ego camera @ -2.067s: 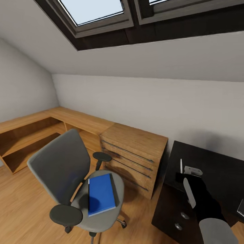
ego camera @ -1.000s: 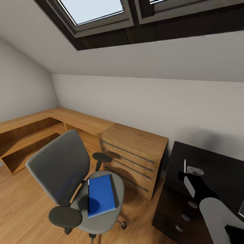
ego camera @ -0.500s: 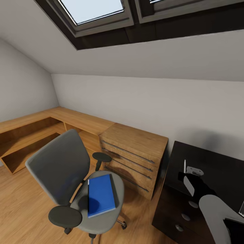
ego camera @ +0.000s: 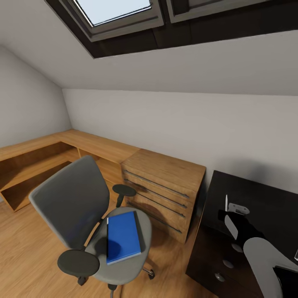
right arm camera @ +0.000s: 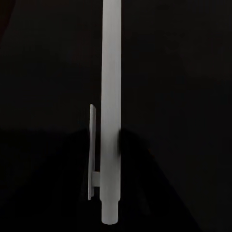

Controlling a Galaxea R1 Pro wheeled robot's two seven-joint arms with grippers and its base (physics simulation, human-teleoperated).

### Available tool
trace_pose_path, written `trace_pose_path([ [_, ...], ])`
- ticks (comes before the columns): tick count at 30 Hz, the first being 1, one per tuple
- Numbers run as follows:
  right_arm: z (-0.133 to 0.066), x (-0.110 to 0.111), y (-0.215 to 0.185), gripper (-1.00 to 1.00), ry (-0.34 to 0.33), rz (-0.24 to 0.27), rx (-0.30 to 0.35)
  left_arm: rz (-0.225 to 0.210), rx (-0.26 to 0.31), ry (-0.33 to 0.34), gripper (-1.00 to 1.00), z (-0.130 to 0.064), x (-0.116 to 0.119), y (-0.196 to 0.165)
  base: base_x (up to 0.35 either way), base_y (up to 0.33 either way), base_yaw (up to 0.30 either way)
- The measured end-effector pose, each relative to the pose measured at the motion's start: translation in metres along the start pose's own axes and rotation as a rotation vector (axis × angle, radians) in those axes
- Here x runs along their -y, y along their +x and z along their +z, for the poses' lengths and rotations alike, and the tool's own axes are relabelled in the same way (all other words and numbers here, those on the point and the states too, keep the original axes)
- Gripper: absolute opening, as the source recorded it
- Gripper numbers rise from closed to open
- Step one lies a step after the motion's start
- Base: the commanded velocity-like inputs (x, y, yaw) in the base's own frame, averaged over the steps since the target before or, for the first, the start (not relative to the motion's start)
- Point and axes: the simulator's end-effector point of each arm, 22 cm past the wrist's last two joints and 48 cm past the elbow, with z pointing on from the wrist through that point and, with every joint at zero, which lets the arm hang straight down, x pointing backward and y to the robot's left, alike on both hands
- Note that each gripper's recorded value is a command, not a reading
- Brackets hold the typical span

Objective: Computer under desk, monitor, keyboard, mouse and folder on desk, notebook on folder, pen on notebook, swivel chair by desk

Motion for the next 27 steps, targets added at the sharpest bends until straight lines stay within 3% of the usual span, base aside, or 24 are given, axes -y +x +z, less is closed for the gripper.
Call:
trace_pose_path([
  [11, 0.012, -0.001, 0.012, -1.0, 0.0, 0.0, 0.0, 0.001, -0.002, 0.0, 1.0, 0.014, 0.003, 0.009, 0.0, 0.0, 0.0],
  [21, 0.012, -0.001, 0.011, -1.0, 0.0, 0.0, 0.0, 0.001, -0.002, 0.0, 1.0, 0.014, 0.004, 0.009, 0.0, 0.0, 0.0],
  [22, 0.012, -0.001, 0.011, 1.0, 0.0, 0.0, 0.0, 0.001, -0.002, 0.001, 1.0, 0.014, 0.004, 0.009, 0.0, 0.0, 0.0],
  [27, 0.012, -0.001, 0.011, 1.0, 0.001, 0.001, 0.0, 0.0, -0.003, 0.001, 1.0, 0.014, 0.004, 0.009, 0.0, 0.0, 0.0],
])
